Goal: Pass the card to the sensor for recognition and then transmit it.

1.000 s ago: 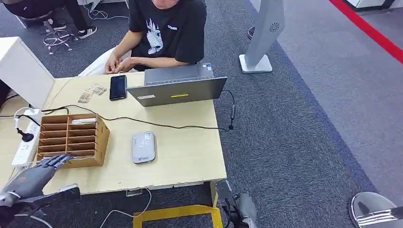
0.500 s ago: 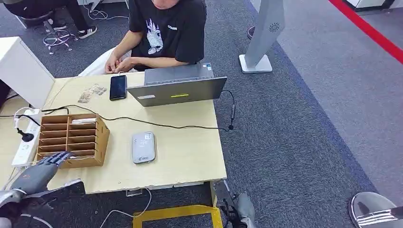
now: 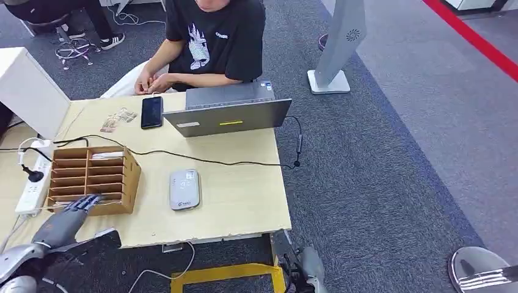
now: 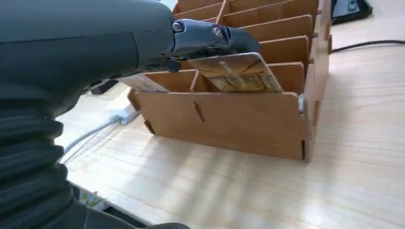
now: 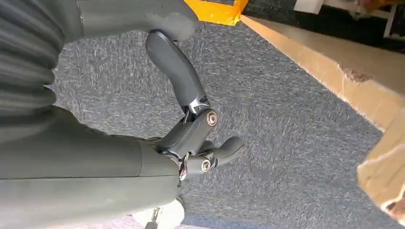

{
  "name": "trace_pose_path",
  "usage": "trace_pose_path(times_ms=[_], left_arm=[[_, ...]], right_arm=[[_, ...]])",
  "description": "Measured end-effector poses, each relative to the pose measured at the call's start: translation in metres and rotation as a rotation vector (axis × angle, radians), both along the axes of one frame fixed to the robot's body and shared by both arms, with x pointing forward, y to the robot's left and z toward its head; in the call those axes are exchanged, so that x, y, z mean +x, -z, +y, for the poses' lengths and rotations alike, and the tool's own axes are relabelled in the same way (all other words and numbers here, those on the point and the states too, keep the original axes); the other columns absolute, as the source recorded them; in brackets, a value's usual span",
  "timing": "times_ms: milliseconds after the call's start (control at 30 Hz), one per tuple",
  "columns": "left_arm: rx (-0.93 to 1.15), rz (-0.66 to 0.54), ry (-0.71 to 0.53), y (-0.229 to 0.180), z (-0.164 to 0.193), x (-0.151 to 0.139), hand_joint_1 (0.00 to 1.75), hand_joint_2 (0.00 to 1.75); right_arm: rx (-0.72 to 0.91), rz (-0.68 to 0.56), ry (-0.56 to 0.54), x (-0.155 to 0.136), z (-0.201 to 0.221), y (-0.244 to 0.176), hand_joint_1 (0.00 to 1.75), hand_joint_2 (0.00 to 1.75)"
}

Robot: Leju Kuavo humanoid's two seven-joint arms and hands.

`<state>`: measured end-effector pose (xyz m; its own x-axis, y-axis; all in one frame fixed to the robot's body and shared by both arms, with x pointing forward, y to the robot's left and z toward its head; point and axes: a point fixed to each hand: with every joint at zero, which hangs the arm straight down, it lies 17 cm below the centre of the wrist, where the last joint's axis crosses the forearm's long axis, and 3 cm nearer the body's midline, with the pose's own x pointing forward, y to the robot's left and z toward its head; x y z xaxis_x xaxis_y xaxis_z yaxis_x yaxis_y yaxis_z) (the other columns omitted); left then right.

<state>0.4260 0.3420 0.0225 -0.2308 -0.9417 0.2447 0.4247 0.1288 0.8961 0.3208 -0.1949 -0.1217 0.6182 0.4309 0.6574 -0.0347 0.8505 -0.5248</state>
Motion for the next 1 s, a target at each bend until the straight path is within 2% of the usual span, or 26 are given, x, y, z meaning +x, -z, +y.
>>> trace_pose_path(times_ms=[667,867,1000], left_arm=[[-0.022,-0.083,0.021,-0.026,-0.022,0.029,0.0,1.75],[-0.02,-0.045,0.0,-0.022,-0.017,0.028,0.0,1.75],[-0.003,0.009,-0.023,-0.017,0.001,0.023,0.0,1.75]], right_arm=[[0.0,-0.002,-0.001,0.001,0.001,0.001,0.0,1.75],[-0.004,0.009,0.007,0.0,-0.001,0.002,0.0,1.75],[-0.009,0.011,0.009,-0.001,-0.002,0.003,0.0,1.75]])
